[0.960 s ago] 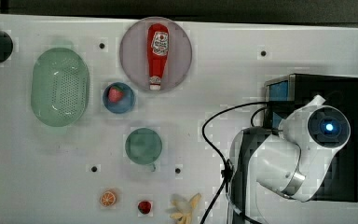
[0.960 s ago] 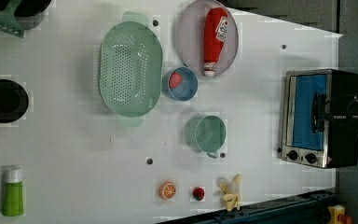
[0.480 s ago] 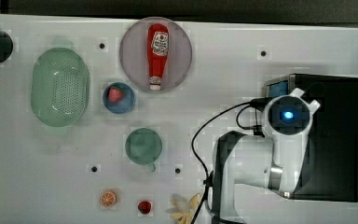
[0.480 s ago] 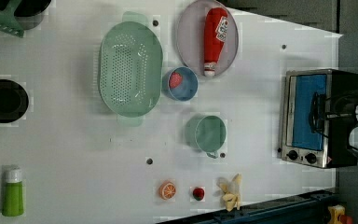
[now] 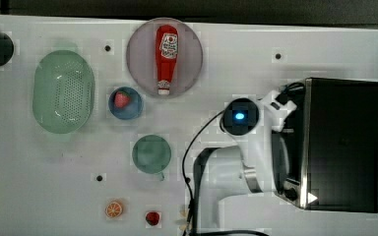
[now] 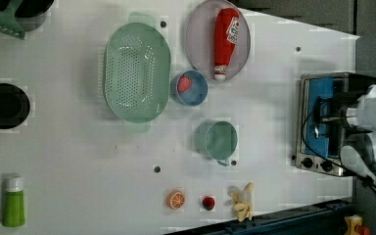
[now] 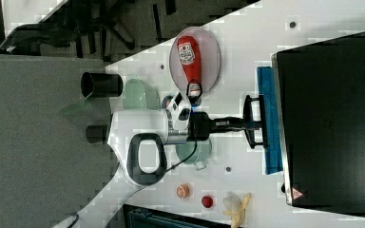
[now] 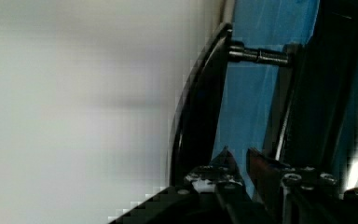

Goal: Flap open oven.

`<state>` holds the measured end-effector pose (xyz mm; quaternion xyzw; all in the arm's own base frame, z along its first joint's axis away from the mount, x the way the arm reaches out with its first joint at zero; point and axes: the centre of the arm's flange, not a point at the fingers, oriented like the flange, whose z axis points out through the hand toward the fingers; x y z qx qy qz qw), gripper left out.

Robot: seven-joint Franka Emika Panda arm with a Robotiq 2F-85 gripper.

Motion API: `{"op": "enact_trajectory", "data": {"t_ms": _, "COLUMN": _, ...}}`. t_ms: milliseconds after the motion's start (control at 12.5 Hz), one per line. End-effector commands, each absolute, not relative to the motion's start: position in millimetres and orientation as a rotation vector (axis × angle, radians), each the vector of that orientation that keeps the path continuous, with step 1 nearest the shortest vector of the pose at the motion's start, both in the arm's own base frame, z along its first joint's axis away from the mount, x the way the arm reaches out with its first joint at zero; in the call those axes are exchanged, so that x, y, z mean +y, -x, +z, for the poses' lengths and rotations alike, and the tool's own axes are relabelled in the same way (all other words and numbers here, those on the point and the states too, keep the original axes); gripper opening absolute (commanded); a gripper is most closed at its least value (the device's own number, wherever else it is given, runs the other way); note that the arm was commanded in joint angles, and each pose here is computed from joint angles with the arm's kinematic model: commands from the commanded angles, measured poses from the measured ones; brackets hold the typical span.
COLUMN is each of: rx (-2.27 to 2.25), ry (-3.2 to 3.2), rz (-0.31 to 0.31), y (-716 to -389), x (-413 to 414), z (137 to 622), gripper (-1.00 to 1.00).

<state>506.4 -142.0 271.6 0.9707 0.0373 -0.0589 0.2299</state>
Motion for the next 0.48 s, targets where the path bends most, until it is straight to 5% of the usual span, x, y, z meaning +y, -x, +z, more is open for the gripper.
{"op": "enact_trajectory", "data": {"t_ms": 80, "rx": 0.021, "ry": -2.601, "rz": -0.140, "y": -513.1, "x": -67.7, "z": 217.5, "gripper": -0.65}}
{"op": "enact_trajectory", "data": {"t_ms": 480, "rx": 0.018, "ry": -2.540, "rz": -0.154, "y": -515.6, "x": -37.2, "z": 164.1, "gripper": -0.65}}
